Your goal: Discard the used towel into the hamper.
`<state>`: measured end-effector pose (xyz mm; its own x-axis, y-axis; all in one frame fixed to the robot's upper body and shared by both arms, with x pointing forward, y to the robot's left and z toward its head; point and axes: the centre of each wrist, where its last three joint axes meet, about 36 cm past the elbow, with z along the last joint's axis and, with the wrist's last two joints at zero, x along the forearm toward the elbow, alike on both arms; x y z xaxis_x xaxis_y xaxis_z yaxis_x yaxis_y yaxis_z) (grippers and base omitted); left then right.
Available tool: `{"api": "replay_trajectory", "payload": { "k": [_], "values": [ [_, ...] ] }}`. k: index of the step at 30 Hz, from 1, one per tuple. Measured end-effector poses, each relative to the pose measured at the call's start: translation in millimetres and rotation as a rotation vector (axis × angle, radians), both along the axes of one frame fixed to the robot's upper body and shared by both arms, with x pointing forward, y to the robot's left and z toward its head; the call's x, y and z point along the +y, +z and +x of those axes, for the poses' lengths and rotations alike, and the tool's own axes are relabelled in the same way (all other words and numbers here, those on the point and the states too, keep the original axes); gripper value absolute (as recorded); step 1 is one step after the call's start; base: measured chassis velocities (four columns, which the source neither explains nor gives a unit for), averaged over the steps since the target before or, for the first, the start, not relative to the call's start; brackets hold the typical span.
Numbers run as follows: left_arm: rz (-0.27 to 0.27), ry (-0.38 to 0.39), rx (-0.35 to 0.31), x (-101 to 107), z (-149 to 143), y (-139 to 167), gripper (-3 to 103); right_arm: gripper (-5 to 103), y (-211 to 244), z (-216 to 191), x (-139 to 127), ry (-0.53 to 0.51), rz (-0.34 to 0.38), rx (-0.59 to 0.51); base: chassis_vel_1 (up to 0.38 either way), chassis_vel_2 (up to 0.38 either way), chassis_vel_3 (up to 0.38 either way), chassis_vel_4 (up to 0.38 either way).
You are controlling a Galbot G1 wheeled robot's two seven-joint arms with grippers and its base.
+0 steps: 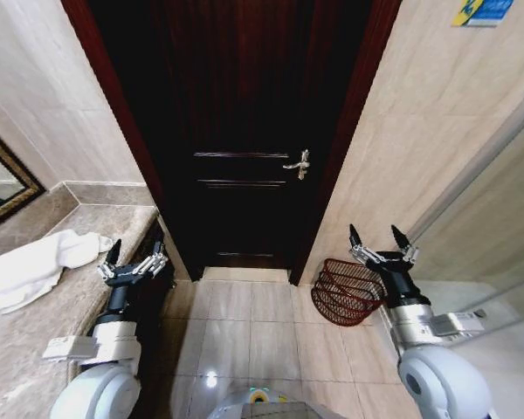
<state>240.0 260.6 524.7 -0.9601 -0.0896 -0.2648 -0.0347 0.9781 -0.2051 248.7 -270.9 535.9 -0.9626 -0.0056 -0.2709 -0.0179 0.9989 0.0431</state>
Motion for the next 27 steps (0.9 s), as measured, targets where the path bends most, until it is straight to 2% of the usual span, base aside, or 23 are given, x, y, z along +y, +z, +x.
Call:
{"api": "replay_trajectory", "payload": {
  "k": [10,27],
  "values": [
    [-0.030,0.029,0.013,-2.5,-2.7,-2.6,100,100,0.6,0.5,-0.5,0.012,-0.001,-0.009,0.005,0.016,0.012,0.008],
    [-0.027,0.064,0.012,1.6,-4.1,-2.2,102,100,-2.9,3.7,-3.4,0.017,0.004,-0.006,0.088,0.084,0.079,0.085]
  ]
}}
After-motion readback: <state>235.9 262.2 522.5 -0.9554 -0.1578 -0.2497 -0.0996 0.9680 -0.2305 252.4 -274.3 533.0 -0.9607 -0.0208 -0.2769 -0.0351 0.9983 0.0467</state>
